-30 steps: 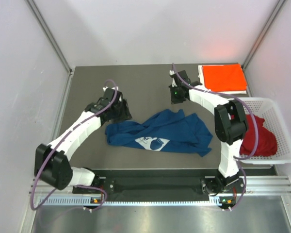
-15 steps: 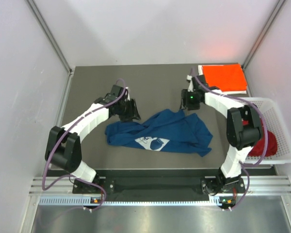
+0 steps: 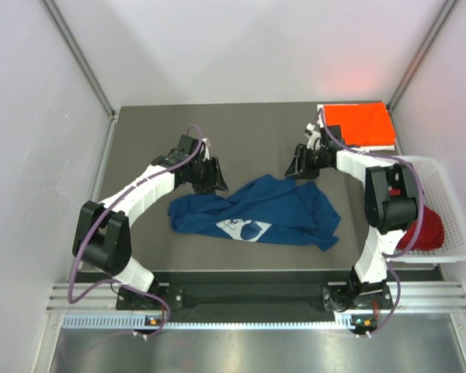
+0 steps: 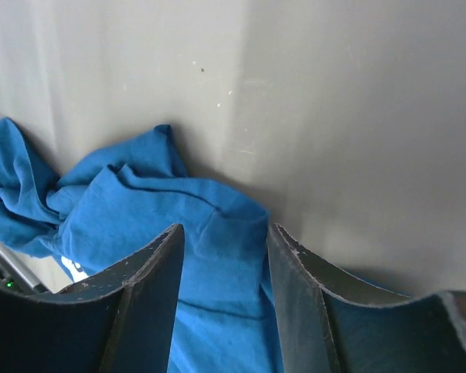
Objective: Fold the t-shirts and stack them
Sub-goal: Flatten the tshirt out
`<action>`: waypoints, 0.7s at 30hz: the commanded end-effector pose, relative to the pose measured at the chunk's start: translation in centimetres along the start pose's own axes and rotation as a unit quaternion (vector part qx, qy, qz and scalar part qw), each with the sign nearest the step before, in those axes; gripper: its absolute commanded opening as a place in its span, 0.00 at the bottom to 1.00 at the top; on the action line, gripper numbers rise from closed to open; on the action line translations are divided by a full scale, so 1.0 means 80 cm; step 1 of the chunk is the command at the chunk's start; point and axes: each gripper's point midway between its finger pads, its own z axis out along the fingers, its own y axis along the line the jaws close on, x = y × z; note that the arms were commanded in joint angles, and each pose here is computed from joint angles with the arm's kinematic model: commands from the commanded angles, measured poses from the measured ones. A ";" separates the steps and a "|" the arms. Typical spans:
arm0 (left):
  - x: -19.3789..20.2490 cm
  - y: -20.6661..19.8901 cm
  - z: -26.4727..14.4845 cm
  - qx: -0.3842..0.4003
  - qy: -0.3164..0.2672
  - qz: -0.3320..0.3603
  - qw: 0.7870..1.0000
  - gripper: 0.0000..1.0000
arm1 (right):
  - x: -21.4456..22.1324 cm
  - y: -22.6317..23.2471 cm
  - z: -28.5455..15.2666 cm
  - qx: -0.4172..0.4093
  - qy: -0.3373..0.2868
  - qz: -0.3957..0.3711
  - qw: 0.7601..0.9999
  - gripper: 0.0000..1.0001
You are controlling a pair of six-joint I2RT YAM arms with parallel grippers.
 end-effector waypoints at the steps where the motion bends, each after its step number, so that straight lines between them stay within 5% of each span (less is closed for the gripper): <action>1: -0.009 -0.012 -0.010 0.018 -0.019 0.007 1.000 0.54 | -0.015 0.007 0.007 -0.030 -0.014 -0.007 0.999 0.48; 8: -0.012 -0.010 -0.013 0.012 -0.026 0.009 1.000 0.54 | -0.008 -0.005 0.015 -0.019 -0.007 0.001 1.000 0.49; 10: -0.011 -0.008 -0.013 0.010 -0.025 0.011 1.000 0.54 | -0.007 -0.004 0.016 -0.022 -0.007 0.001 1.000 0.38; 12: -0.011 -0.003 -0.014 -0.001 -0.026 0.012 1.000 0.53 | -0.008 -0.003 0.012 -0.021 -0.011 0.002 1.000 0.14; 14: -0.012 0.015 -0.021 -0.043 -0.030 0.011 0.999 0.52 | -0.011 -0.008 0.004 -0.007 -0.019 0.006 1.000 0.05; 21: -0.039 0.131 -0.097 -0.233 -0.085 -0.027 0.968 0.57 | -0.037 -0.017 -0.070 0.106 -0.088 -0.015 0.990 0.00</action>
